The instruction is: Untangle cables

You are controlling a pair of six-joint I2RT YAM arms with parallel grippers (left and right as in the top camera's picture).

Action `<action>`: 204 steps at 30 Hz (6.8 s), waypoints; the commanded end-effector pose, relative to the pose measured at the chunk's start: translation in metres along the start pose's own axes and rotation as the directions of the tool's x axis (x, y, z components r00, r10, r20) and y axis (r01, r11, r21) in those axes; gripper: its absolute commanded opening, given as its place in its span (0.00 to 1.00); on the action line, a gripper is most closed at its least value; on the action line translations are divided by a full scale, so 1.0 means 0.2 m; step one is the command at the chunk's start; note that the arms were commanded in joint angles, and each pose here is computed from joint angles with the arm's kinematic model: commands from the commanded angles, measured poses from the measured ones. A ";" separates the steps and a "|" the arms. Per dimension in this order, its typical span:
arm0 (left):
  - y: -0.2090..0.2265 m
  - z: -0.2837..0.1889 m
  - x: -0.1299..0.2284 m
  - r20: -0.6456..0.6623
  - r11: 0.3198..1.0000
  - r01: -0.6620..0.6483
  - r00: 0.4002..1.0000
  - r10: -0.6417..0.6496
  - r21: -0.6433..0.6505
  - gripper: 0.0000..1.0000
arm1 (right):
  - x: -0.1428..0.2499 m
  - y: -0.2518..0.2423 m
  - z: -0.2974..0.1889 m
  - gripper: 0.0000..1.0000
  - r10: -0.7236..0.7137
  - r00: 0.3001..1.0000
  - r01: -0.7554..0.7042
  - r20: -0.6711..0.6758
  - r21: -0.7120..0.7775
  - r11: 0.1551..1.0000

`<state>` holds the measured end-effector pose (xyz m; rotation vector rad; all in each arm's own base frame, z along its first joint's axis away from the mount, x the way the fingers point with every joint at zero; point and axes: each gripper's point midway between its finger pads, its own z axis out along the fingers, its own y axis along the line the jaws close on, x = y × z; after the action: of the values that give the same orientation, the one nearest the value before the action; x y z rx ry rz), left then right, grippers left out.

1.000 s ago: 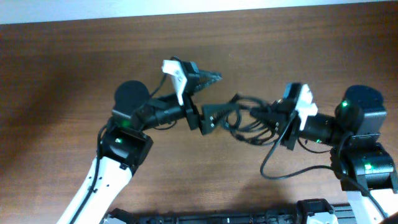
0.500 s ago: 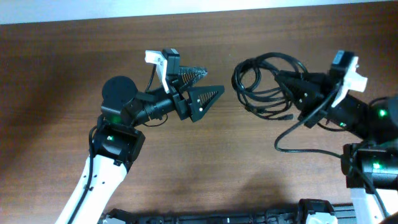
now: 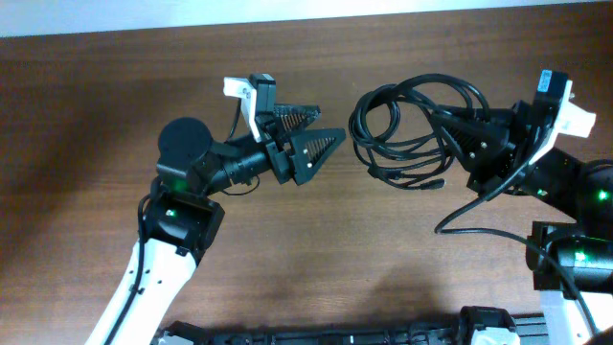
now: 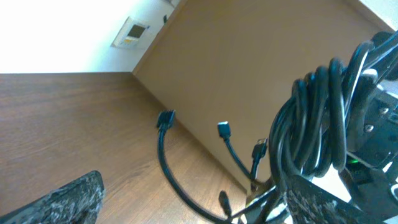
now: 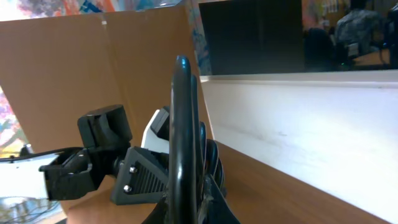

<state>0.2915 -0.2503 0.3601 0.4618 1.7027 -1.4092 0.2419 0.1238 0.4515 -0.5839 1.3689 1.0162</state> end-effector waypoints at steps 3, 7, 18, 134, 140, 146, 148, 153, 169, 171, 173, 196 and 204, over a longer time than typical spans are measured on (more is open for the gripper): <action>-0.12 0.04 -0.03 0.028 0.999 -0.006 1.000 0.005 0.038 0.93 | -0.02 0.07 -0.01 0.04 -0.019 1.000 0.019 -0.007 -0.039 0.999; -0.14 0.06 -0.01 0.028 0.999 -0.009 1.000 0.008 0.046 0.65 | -0.02 0.07 -0.01 0.04 -0.019 1.000 0.018 -0.014 -0.049 0.999; -0.24 0.13 0.02 0.022 0.992 -0.040 0.999 0.038 0.121 0.72 | 0.00 0.10 -0.01 0.04 -0.021 0.999 0.018 -0.038 -0.085 0.996; -0.13 -0.24 -0.45 0.448 0.701 -0.083 0.715 0.537 -0.708 0.00 | 1.08 0.21 -0.18 0.64 -0.122 0.734 -0.008 -0.668 -0.188 0.982; -0.09 -0.22 -0.42 0.405 0.687 -0.105 0.739 0.538 -0.719 0.00 | 1.08 0.20 -0.18 0.87 -0.126 0.735 0.000 -0.666 -0.187 0.982; -0.08 -0.07 -0.25 0.256 0.725 -0.247 0.823 0.507 -0.643 0.00 | 1.00 0.14 -0.10 0.98 -0.104 0.782 0.023 -0.614 -0.138 0.990; -0.09 -0.03 -0.19 0.215 0.745 -0.285 0.841 0.496 -0.603 0.00 | 0.93 0.10 -0.05 0.99 -0.046 0.816 -0.002 -0.576 -0.082 0.997; -0.15 0.05 -0.10 0.140 0.778 -0.389 0.847 0.512 -0.494 0.00 | 0.71 0.02 0.09 0.98 0.289 0.863 -0.271 -0.414 0.102 0.957; -0.23 0.11 -0.02 0.107 0.825 -0.438 0.858 0.502 -0.358 0.00 | 0.44 0.00 0.21 0.85 0.670 0.715 -0.656 -0.198 0.140 0.741; -0.23 0.11 -0.01 0.102 0.824 -0.437 0.860 0.501 -0.359 0.00 | 0.44 0.00 0.21 0.78 0.666 0.719 -0.653 -0.196 0.137 0.745; -0.23 0.11 -0.01 0.099 0.824 -0.437 0.860 0.500 -0.359 0.00 | 0.44 -0.01 0.22 0.63 0.668 0.718 -0.654 -0.196 0.139 0.744; -0.02 -0.04 -0.14 0.092 0.660 -0.373 0.825 0.557 -0.652 0.00 | 0.49 0.01 0.23 0.04 0.642 0.718 -0.643 -0.268 0.096 0.760; 0.04 -0.07 -0.11 0.042 0.621 -0.369 0.838 0.544 -0.691 0.00 | 0.33 0.20 0.23 0.04 0.401 0.866 -0.465 -0.300 -0.184 0.866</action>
<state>0.3032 -0.2384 0.3613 0.2955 1.6034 -0.4339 0.2467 0.1928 0.3873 -0.4344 1.7549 1.5327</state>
